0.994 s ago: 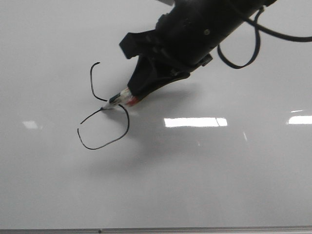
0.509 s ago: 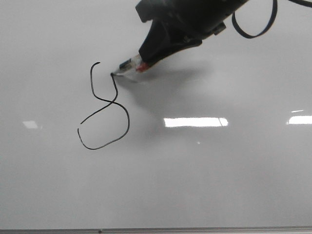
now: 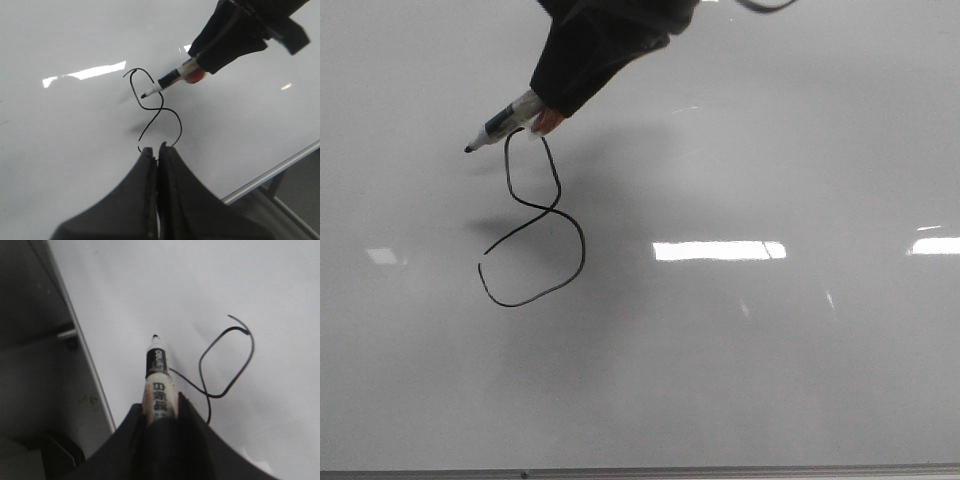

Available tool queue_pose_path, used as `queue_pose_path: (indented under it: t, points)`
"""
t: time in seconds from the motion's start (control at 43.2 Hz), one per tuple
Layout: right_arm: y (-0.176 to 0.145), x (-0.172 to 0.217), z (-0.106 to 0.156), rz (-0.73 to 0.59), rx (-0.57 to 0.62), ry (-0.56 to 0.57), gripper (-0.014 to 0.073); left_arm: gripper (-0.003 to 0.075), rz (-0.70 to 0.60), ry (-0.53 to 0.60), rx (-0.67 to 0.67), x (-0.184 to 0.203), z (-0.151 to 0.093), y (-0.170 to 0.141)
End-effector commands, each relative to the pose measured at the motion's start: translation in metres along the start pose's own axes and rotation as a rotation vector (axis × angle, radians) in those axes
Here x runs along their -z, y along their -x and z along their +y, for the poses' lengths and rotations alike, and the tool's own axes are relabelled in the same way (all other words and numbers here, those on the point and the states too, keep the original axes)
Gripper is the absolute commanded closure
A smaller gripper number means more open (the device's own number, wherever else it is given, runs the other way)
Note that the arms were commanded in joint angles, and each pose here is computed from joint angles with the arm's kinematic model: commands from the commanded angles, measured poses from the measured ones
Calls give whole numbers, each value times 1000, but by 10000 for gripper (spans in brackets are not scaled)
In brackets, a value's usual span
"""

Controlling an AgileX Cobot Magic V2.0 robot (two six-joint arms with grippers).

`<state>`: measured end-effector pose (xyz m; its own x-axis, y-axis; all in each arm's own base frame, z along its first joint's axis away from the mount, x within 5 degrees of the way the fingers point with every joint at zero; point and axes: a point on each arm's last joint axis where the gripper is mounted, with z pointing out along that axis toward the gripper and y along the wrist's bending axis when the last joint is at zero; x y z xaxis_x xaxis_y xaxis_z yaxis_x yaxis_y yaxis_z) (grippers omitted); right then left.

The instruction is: Write number 8 on whiteboard

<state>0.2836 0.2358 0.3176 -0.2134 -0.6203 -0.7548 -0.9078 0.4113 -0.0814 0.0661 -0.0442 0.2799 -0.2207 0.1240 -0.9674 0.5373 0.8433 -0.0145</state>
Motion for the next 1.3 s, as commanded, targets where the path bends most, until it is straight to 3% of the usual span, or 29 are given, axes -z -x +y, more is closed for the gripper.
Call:
queue_pose_path:
  t: [0.0,0.069,0.208,0.254,0.301,0.578,0.786,0.994,1.272]
  points:
    - [20,34,20,-22,185,2,654,732,-47,0,-55,2,0,20]
    - [22,37,37,8,280,50,654,634,30,-48,-138,-4,-3,28]
    - [26,40,66,23,417,147,654,300,113,-164,-267,-16,-9,42]
    - [28,41,74,20,436,169,654,228,139,-214,-297,-19,-12,44]
    - [30,41,82,15,450,187,654,204,161,-257,-317,-23,-14,46]
    - [42,50,119,-58,513,253,654,313,231,-394,-380,-33,-21,42]
    - [48,50,133,-115,498,278,654,367,229,-403,-390,-32,-21,42]
    - [53,50,132,-160,478,251,654,440,230,-419,-399,-32,-23,42]
    - [52,49,132,-147,488,256,654,615,229,-421,-407,-32,-23,42]
